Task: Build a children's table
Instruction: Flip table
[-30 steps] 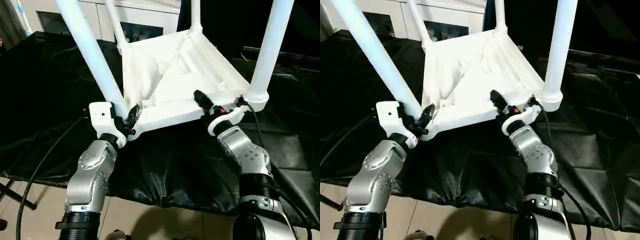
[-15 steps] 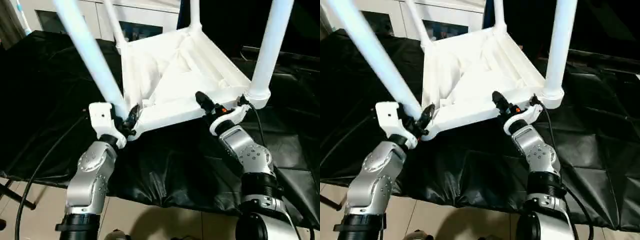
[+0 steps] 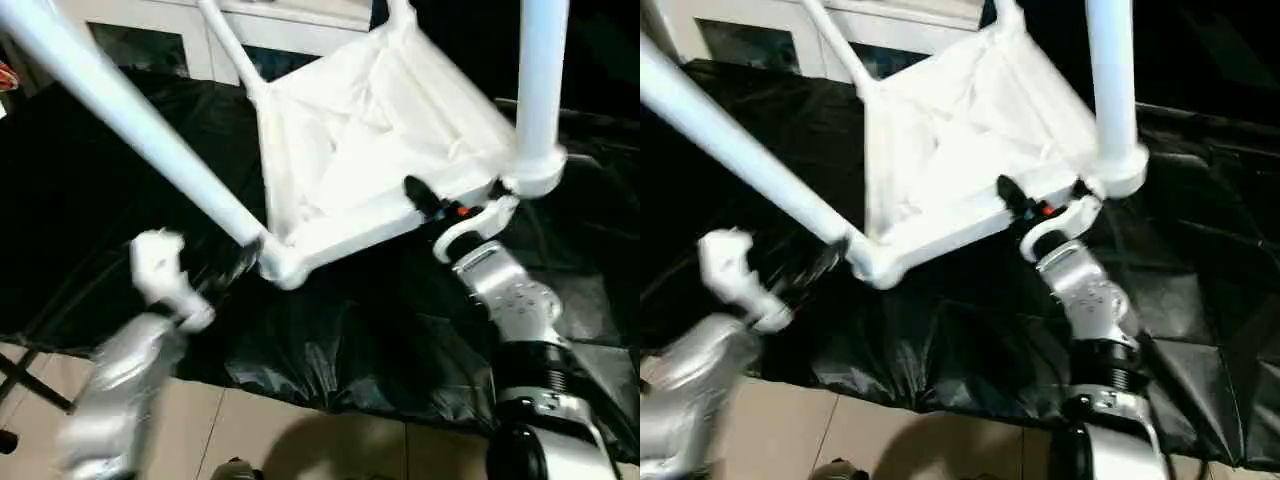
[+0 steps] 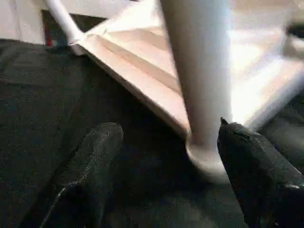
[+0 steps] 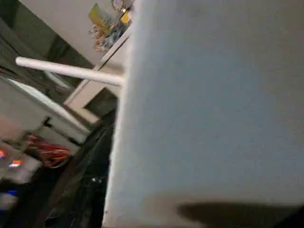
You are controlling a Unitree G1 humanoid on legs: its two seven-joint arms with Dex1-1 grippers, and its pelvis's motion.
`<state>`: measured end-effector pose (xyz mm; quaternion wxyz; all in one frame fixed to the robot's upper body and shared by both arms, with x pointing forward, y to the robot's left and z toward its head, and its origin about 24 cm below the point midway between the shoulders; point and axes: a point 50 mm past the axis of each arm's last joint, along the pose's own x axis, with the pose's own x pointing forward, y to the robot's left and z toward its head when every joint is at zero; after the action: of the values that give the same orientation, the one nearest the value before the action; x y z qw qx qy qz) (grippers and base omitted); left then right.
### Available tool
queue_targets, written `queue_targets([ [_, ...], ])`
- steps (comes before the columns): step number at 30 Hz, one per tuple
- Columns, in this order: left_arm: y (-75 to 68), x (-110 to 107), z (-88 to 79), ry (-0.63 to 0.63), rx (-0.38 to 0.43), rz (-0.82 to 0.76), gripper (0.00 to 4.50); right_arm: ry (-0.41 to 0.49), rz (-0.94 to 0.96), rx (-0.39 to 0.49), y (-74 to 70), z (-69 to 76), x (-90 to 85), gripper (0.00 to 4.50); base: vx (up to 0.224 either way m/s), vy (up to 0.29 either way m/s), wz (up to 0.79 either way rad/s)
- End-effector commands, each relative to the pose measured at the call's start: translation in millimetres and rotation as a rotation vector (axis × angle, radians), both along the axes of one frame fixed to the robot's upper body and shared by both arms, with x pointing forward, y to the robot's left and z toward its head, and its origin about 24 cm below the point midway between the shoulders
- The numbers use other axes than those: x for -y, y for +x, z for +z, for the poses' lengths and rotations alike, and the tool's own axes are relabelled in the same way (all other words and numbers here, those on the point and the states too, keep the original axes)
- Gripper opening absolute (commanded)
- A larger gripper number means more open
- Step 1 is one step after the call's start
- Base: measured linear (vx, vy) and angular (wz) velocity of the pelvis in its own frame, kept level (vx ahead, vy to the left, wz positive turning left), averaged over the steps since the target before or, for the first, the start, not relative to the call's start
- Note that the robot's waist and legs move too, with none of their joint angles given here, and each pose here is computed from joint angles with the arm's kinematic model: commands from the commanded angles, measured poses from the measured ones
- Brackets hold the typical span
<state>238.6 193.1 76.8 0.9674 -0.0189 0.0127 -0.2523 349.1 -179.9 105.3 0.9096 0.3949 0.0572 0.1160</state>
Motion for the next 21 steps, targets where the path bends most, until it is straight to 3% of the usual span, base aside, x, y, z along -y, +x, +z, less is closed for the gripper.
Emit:
queue_targets([
  [1,-1.4,21,12.2,0.011,0.049,-0.149,3.67,-0.096,-0.130,0.062,-0.1,23.2,20.7,2.04,0.000,0.000,0.00],
  [9,0.3,28,10.5,0.070,0.049,-0.224,3.67,-0.202,-0.191,0.062,-3.3,34.5,26.1,2.04,0.000,0.000,0.00],
  [12,9.2,21,8.9,0.127,0.079,-0.183,3.67,-0.366,-0.177,0.070,-5.8,37.7,24.9,2.04,0.000,0.000,0.00],
  [13,12.1,20,12.0,0.138,0.103,-0.181,3.67,-0.477,-0.178,0.080,-6.6,38.5,24.5,2.04,0.000,0.000,0.00],
  [14,12.9,20,12.9,0.140,0.109,-0.181,3.67,-0.507,-0.179,0.083,-6.9,38.7,24.4,2.04,0.000,0.000,0.00],
  [16,17.8,23,31.7,0.151,0.175,-0.198,3.67,-0.632,-0.192,0.095,-7.9,40.5,21.6,2.04,0.000,0.000,0.00],
  [19,21.1,27,46.9,0.171,0.226,-0.208,3.67,-0.624,-0.212,0.082,-7.7,43.0,20.2,2.04,0.000,0.000,0.00],
  [21,25.8,31,62.2,0.200,0.286,-0.206,3.67,-0.665,-0.231,0.072,-6.9,45.4,18.4,2.03,0.000,0.000,0.00],
])
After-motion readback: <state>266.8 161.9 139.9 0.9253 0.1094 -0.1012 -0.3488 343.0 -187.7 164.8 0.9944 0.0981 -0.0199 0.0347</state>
